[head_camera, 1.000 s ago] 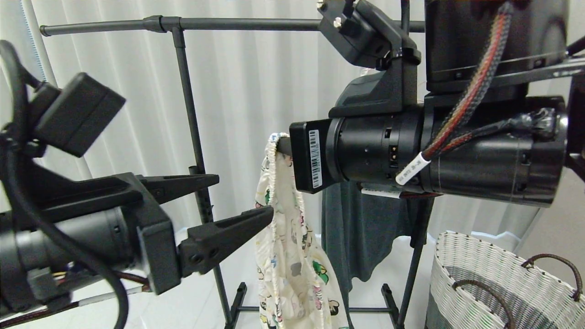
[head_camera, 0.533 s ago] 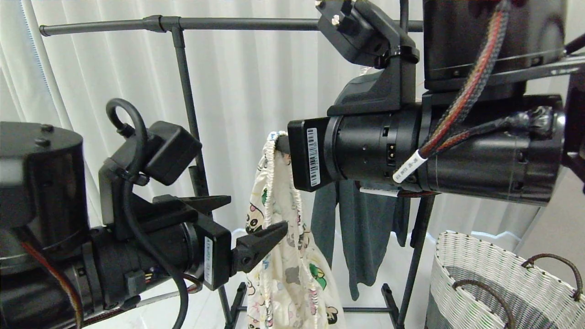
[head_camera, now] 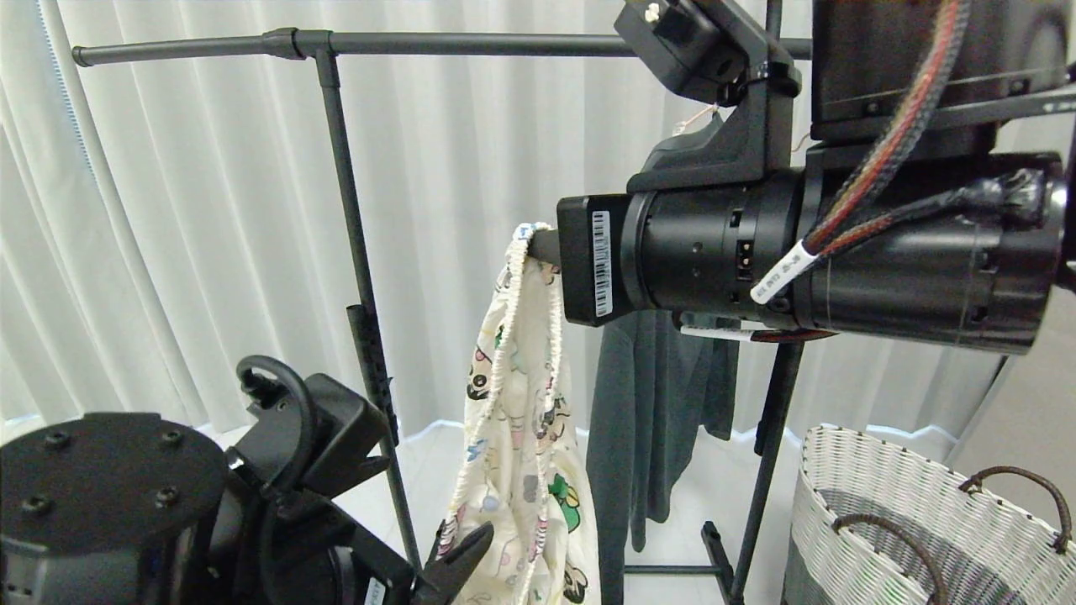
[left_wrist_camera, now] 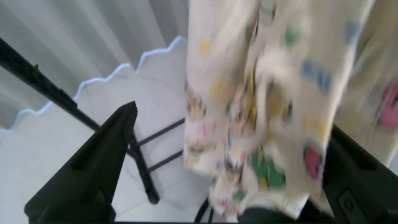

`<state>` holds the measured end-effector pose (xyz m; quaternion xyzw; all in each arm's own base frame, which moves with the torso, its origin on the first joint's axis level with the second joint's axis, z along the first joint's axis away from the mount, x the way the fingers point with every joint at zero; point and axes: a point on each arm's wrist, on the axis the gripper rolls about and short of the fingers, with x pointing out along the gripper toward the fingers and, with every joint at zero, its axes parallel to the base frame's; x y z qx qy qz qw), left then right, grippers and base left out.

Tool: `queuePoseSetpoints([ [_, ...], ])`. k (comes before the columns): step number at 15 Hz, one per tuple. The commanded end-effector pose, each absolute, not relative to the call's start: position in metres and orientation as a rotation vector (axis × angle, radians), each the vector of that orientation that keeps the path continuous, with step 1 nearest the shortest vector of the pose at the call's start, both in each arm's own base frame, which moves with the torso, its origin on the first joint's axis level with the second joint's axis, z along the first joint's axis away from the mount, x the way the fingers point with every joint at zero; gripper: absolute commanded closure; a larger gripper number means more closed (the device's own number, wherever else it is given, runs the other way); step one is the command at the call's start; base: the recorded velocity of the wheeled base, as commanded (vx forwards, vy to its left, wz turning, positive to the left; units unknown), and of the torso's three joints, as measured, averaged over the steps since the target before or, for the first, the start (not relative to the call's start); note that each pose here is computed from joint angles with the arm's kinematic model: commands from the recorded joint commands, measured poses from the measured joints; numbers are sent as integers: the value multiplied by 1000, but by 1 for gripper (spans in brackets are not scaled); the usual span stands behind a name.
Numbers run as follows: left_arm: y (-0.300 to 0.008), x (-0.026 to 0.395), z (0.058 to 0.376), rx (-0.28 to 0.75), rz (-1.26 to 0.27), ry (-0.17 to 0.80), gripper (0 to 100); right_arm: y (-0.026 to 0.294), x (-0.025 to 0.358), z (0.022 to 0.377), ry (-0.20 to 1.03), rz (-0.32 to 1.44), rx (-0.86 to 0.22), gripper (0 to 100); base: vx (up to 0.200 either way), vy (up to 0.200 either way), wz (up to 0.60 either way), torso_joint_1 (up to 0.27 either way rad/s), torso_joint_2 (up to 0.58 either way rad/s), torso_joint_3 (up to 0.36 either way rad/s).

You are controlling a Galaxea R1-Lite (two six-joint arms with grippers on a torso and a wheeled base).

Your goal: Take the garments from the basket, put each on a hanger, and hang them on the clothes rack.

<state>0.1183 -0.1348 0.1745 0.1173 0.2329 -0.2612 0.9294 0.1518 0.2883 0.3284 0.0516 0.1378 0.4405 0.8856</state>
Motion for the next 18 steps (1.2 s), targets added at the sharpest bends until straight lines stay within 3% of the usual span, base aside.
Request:
queuePoseSetpoints([
  [1, -126, 109, 168, 250, -542, 484, 0, 283, 150, 333, 276, 916, 117, 100, 0, 0, 0, 0, 0, 0],
  [7, -119, 104, 158, 267, -542, 509, 0, 278, 150, 335, 270, 910, 119, 100, 0, 0, 0, 0, 0, 0],
  [8, -119, 104, 158, 267, -542, 509, 100, 276, 150, 336, 271, 903, 121, 100, 0, 0, 0, 0, 0, 0],
  [10, -119, 103, 160, 265, -540, 501, 100, 269, 157, 337, 274, 870, 120, 100, 0, 0, 0, 0, 0, 0],
  [13, -112, 101, 189, 258, -547, 379, 100, 238, 169, 346, 282, 766, 113, 100, 0, 0, 0, 0, 0, 0],
  [18, -113, 142, 313, 203, -385, 375, 100, 167, 166, 358, 268, 577, 90, 100, 0, 0, 0, 0, 0, 0],
])
